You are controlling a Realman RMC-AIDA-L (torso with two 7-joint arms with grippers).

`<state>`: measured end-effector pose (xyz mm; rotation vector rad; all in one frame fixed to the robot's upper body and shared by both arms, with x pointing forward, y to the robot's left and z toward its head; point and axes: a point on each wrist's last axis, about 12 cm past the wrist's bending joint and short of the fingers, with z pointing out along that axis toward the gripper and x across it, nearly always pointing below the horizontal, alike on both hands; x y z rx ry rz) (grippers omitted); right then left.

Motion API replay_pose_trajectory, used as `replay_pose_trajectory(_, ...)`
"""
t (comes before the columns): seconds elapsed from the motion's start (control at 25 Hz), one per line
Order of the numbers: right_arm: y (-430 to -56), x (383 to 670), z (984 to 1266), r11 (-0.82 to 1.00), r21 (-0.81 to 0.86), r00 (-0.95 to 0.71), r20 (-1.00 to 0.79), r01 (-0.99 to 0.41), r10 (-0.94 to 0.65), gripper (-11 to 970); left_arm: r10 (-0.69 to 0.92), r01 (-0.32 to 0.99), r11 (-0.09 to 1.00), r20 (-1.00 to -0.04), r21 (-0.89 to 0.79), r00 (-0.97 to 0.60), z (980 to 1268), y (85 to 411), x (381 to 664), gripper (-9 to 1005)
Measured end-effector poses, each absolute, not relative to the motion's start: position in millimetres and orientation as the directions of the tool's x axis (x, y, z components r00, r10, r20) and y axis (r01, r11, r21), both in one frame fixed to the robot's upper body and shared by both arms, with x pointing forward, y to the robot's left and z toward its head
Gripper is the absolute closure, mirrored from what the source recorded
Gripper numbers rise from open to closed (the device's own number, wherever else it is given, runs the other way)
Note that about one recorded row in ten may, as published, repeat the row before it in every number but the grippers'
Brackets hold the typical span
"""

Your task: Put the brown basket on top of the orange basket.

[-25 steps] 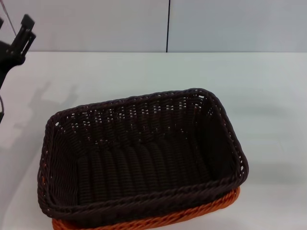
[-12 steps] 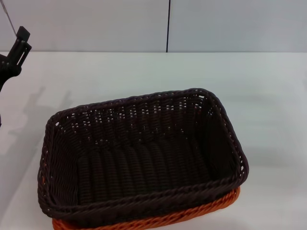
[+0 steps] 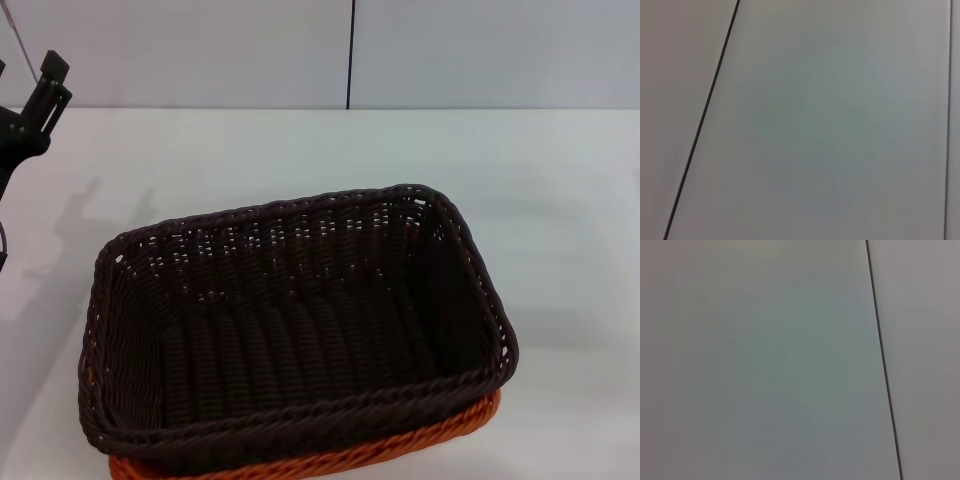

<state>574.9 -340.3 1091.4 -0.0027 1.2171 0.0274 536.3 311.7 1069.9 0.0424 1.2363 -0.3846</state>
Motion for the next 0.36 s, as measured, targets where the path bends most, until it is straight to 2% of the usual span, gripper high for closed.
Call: replay_pose_trajectory(0.36,-336.1,574.7,1084.1,0.999,0.045,0.310,-0.950,-0.016,0.048,399,-0.275,0.334,0.926,-0.919,-0.174,0.283,1069.1,308.5,530.2,183)
